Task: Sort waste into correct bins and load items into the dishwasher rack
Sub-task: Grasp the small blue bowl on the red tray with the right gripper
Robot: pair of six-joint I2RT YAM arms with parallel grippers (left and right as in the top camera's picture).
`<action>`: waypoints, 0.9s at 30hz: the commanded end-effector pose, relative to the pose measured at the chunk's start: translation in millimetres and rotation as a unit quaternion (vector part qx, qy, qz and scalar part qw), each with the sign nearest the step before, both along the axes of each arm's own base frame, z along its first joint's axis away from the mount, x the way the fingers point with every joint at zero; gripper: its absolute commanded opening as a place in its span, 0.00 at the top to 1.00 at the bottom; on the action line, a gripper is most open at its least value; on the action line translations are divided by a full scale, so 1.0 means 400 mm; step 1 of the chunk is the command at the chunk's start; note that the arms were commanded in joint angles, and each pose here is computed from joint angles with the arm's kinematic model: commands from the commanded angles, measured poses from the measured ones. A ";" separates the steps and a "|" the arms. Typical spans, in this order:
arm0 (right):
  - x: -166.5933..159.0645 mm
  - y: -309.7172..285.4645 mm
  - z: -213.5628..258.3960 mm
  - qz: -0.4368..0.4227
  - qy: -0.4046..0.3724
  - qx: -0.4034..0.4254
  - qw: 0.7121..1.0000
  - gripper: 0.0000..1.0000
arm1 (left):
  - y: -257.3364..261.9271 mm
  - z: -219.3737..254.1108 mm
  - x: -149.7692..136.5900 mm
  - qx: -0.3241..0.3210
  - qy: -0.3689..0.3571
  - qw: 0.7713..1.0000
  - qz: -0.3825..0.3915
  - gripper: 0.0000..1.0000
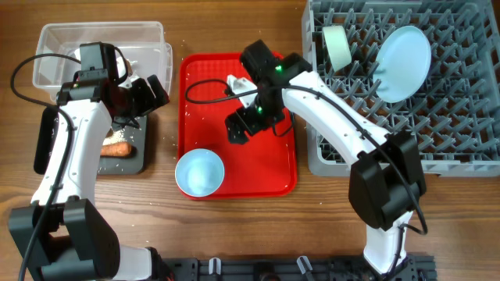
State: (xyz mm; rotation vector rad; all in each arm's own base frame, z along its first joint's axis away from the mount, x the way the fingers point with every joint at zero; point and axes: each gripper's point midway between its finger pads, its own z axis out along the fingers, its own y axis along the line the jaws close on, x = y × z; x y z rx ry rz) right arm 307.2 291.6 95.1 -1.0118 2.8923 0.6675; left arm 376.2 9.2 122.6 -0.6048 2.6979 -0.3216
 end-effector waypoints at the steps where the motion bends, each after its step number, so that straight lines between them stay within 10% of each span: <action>1: -0.047 0.007 -0.006 -0.005 0.025 0.002 1.000 0.17 | 0.005 0.015 0.006 0.002 -0.009 1.000 0.006 0.00; 27: -0.097 0.058 -0.151 -0.060 -0.039 -0.083 0.994 0.34 | 0.005 0.015 0.006 0.002 -0.009 1.000 0.006 0.00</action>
